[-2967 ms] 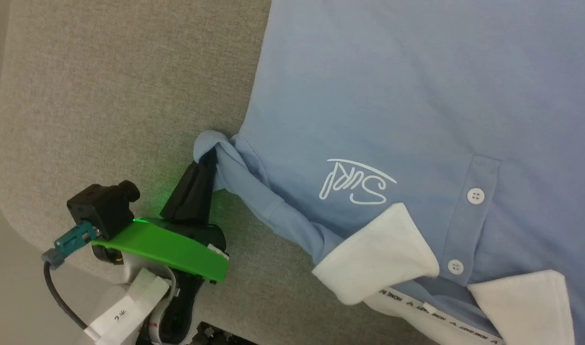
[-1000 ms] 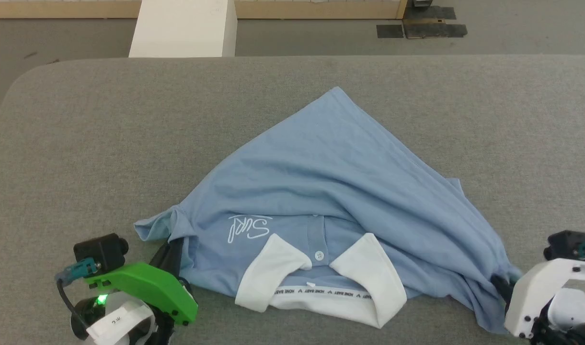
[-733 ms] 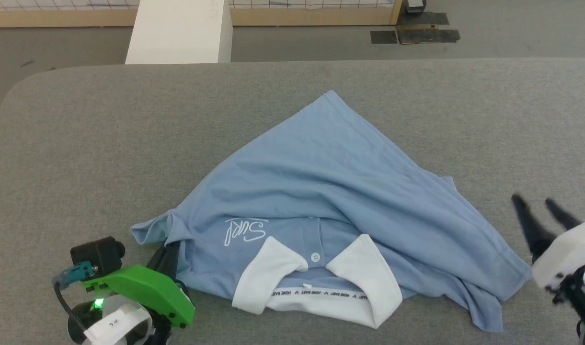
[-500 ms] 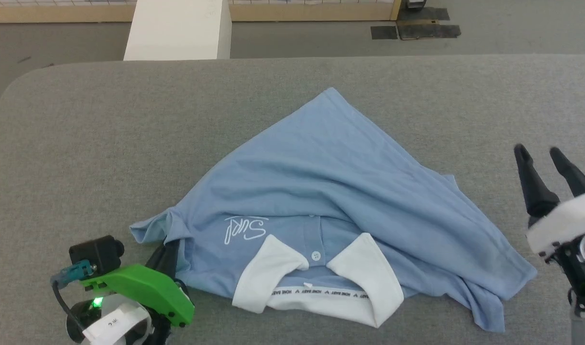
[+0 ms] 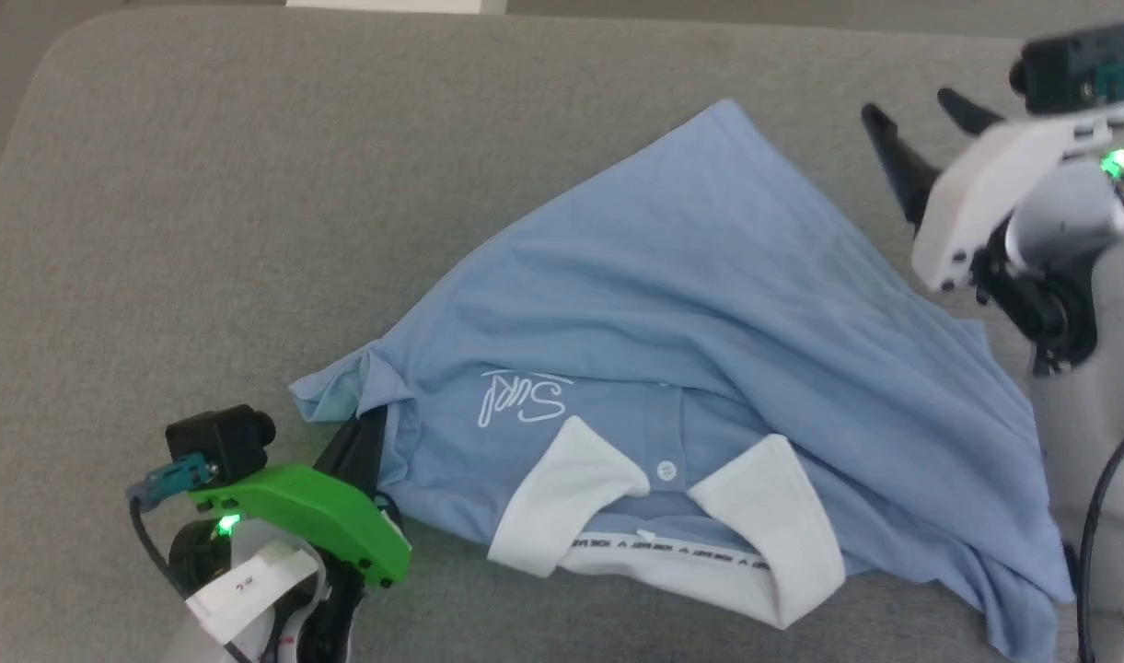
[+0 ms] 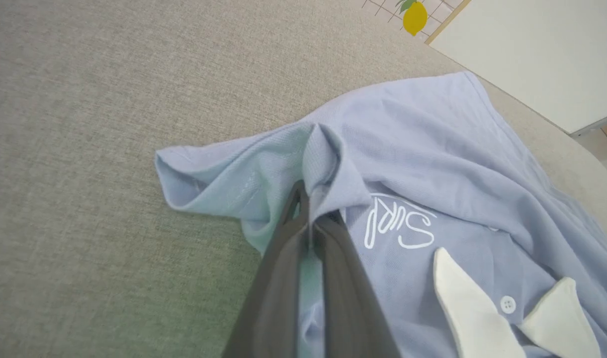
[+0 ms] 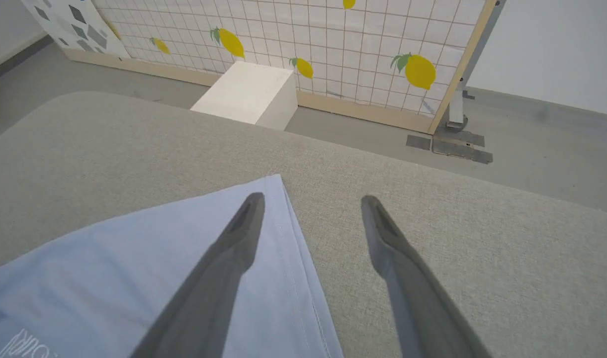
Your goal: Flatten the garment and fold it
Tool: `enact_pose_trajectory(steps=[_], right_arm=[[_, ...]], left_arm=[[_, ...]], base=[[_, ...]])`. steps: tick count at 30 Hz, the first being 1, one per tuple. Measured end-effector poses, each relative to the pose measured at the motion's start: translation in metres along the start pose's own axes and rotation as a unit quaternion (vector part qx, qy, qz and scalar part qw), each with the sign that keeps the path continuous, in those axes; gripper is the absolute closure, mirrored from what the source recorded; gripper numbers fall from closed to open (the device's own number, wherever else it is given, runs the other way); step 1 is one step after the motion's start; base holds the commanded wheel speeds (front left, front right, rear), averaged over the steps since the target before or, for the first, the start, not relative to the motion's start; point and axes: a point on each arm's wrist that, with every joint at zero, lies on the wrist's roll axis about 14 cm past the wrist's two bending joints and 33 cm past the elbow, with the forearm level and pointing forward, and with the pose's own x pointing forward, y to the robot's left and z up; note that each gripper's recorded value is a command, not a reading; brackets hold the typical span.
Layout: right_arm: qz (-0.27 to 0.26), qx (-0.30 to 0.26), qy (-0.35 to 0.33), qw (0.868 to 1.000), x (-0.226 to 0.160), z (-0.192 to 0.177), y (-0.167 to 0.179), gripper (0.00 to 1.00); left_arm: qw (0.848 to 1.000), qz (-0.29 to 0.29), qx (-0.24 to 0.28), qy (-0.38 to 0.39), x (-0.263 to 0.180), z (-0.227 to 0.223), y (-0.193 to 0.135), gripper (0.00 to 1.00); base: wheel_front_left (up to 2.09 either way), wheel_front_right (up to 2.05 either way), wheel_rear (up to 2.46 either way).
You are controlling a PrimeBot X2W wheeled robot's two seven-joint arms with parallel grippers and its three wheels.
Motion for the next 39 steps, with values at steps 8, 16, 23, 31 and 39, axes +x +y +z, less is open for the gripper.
enact_pose_trajectory(steps=[8,16,23,31,39], right_arm=[[0.023,-0.096,0.157,0.983,0.068,-0.031,0.024,0.0],[0.04,-0.167,0.286,0.943,0.108,-0.079,0.043,0.0],[0.058,-0.19,0.339,0.92,0.127,-0.103,0.057,0.0],[0.07,-0.182,0.362,0.912,0.126,-0.105,0.059,1.0],[0.055,-0.158,0.323,0.932,0.116,-0.089,0.044,1.0]], left_arm=[[0.999,0.035,-0.023,0.013,0.005,-0.017,0.025,1.0],[0.997,0.069,-0.04,0.019,0.007,-0.031,0.048,1.0],[0.995,0.088,-0.049,0.019,0.007,-0.037,0.061,1.0],[0.995,0.09,-0.049,0.02,0.01,-0.038,0.064,1.0],[0.996,0.082,-0.042,0.018,0.011,-0.035,0.061,1.0]], base=[[0.0,0.0,0.0],[0.0,0.0,0.0],[0.0,0.0,0.0],[0.0,0.0,0.0],[0.0,0.0,0.0]])
